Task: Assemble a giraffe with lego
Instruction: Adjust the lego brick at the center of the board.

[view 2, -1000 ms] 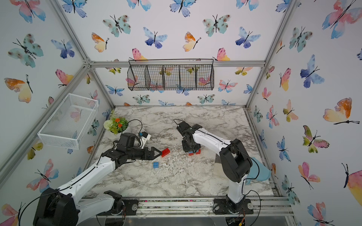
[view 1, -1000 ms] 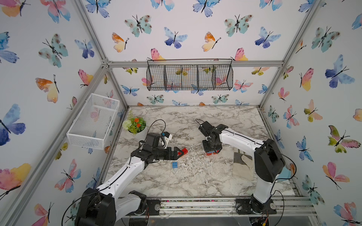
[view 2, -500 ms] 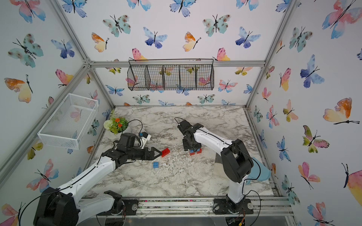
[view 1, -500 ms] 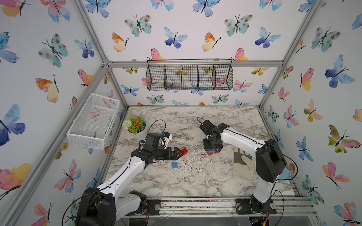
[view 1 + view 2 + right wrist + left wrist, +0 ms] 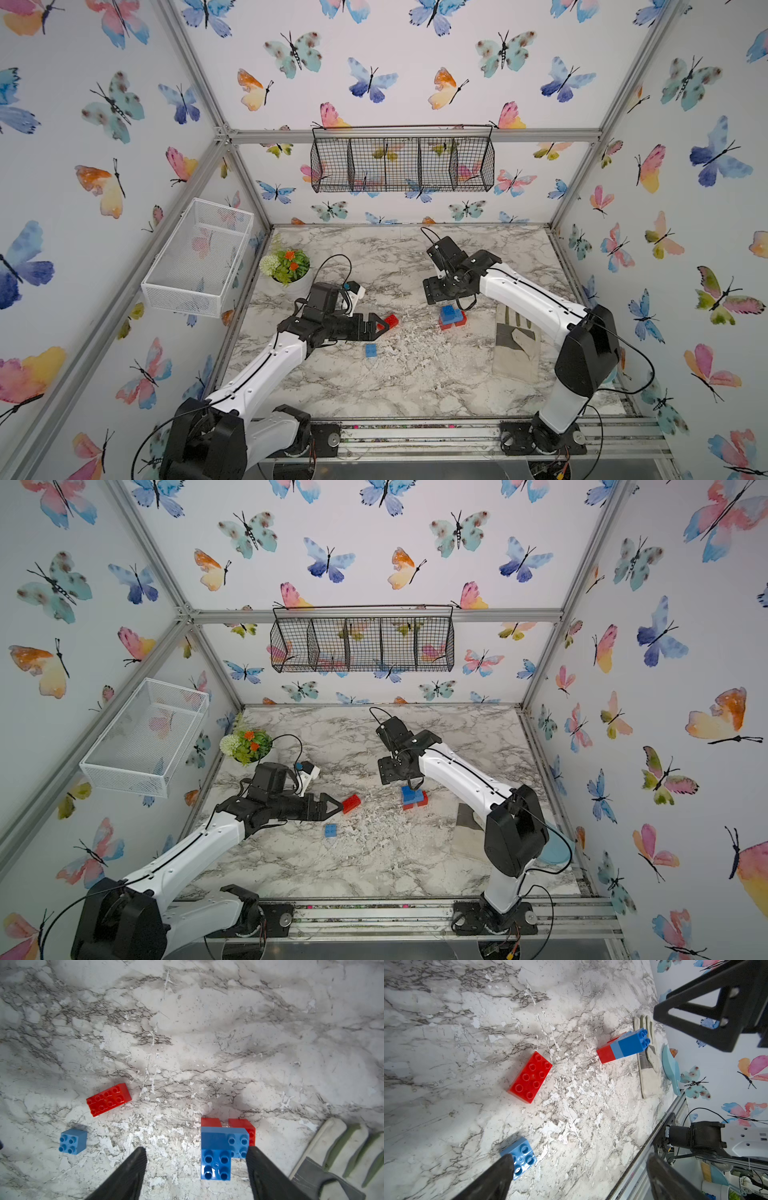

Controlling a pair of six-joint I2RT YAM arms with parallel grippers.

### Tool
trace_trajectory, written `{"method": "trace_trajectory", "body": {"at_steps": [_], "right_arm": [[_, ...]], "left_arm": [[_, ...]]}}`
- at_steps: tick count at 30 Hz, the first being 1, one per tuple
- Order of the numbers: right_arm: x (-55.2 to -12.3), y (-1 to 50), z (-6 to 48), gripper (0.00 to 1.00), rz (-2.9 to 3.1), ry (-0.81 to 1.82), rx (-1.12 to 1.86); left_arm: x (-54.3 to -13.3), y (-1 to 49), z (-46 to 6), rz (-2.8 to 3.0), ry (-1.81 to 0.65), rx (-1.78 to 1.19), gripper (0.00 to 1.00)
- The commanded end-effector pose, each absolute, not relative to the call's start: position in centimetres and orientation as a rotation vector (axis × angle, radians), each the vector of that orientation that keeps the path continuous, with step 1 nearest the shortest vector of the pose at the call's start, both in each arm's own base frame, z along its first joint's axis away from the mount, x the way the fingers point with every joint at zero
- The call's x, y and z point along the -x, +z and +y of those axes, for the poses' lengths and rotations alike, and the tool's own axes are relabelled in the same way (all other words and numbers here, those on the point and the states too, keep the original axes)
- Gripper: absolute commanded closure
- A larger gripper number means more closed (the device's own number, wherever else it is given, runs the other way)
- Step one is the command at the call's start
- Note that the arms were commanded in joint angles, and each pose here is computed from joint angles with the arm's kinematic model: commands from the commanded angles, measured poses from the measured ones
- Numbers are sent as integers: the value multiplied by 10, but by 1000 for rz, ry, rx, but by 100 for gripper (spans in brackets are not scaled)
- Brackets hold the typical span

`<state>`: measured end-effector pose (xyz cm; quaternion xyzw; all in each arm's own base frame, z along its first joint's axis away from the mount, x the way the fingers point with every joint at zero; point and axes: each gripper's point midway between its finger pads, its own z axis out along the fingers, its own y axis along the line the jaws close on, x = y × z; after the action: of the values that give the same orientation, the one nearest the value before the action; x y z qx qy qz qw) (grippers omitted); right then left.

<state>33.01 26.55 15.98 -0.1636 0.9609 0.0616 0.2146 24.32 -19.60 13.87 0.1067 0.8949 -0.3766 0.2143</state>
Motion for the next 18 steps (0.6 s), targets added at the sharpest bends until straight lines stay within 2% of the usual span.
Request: {"method": "trace_trajectory", "body": {"at_steps": [1,10,18], "right_arm": [[-326,167,290,19,2624,277,572],[-327,142,344,16,2592,415,726],[-315,105,382,15,2594,409,866]], "left_arm": [[-242,150,-197,2457,-1073,-333,2],[-234,156,-195,2454,-1103,-325,2],[-231,160,-190,2443,-1097,-296,2]]}}
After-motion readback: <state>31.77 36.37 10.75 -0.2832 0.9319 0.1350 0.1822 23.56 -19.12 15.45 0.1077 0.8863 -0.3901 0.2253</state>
